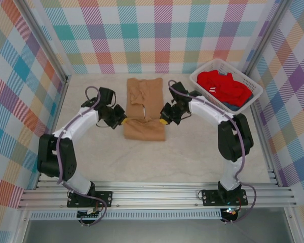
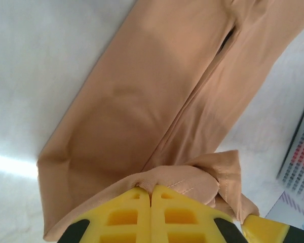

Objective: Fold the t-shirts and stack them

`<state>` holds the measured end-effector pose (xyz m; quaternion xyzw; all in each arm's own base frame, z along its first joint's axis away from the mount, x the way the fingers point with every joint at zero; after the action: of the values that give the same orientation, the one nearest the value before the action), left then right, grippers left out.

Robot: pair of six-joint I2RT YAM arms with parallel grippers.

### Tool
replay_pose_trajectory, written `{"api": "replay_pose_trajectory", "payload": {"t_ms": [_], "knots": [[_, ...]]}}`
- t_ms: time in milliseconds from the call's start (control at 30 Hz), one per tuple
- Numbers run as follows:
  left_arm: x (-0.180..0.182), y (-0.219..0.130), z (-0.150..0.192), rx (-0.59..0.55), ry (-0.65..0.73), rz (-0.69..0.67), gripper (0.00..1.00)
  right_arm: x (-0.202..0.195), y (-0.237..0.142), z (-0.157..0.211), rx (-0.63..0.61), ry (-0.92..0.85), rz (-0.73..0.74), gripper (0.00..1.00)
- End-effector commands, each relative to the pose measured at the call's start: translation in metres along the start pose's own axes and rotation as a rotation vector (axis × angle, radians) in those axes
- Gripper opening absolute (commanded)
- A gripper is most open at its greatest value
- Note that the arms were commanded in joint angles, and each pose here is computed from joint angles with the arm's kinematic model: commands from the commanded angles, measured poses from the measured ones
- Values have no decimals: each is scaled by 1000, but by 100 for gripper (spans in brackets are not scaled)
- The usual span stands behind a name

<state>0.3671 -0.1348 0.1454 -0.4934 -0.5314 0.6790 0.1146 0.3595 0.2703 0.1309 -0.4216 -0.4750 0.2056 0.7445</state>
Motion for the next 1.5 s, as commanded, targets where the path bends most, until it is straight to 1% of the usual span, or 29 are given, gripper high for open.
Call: {"api": "replay_pose_trajectory", "payload": {"t_ms": [0,100,167,200,233,267,300,367,400,500,567,600,667,733,767,800,833,900,933,967,1000,1033,1067,1100,1167,1300,1367,1467], "knots": [[0,17,-25,-3,13,-27,0,9,9,-25,25,-19,2,0],[-4,40,-41,16,2,-28,0,20,19,-54,10,-15,-5,0],[-4,56,-47,43,2,-41,0,24,29,-69,22,-3,-22,0],[-4,61,-51,50,6,-55,6,27,35,-75,40,6,-35,5],[-5,65,-54,51,15,-57,17,28,41,-80,56,10,-44,18],[-8,67,-58,43,29,-49,27,29,45,-84,59,2,-47,26],[-10,66,-63,25,44,-48,35,29,46,-90,46,-13,-35,32],[-15,57,-68,-13,65,-43,43,28,40,-95,15,-42,-16,39],[-16,49,-68,-34,73,-40,44,27,32,-96,-8,-58,-12,41],[-5,23,-55,-75,73,-59,45,21,11,-88,-72,-94,-4,44],[12,15,-38,-66,53,-67,42,6,4,-71,-76,-88,0,42],[24,17,-25,-39,38,-72,39,-1,3,-63,-71,-81,-2,41],[46,20,-4,16,11,-100,27,-19,8,-39,-39,-55,-1,39],[62,24,13,53,-19,-103,9,-34,16,-13,0,-38,2,35],[64,27,19,67,-22,-93,5,-37,20,-4,10,-41,2,33],[65,31,23,80,-24,-83,3,-41,24,3,16,-47,4,29],[63,33,24,89,-15,-77,2,-40,27,8,12,-60,-1,24],[53,36,19,82,-5,-61,2,-37,31,8,8,-70,-15,17],[47,39,15,77,-2,-47,1,-35,33,6,12,-72,-16,14],[44,42,12,80,-4,-46,1,-33,35,5,14,-75,-13,13],[43,46,12,94,2,-55,1,-33,38,3,23,-85,-4,13],[43,49,14,113,13,-75,2,-32,41,2,31,-94,7,16],[49,52,18,134,18,-118,4,-36,43,3,41,-95,30,22],[57,54,25,158,11,-160,8,-41,45,4,49,-81,50,27],[71,61,42,215,-34,-187,21,-54,47,9,67,-34,77,33],[83,65,56,228,-115,-190,32,-67,50,17,69,33,57,37],[80,70,59,233,-160,-164,36,-68,53,18,82,51,51,40],[73,76,56,220,-182,-143,40,-68,61,17,99,64,51,41]]}}
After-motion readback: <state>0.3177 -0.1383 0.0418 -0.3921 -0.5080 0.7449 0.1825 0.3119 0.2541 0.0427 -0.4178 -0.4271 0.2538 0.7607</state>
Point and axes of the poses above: each hand's point on the last joint's axis, 136 mm out from that joint toward the fingers, its own y axis out along the fingers, its own x axis along the line the jaws close on, z = x × y, the point moved 2 cm from there along -y, back along the fingers, and after that the axes turned 5 degrees about y, right-handed, at the moved point
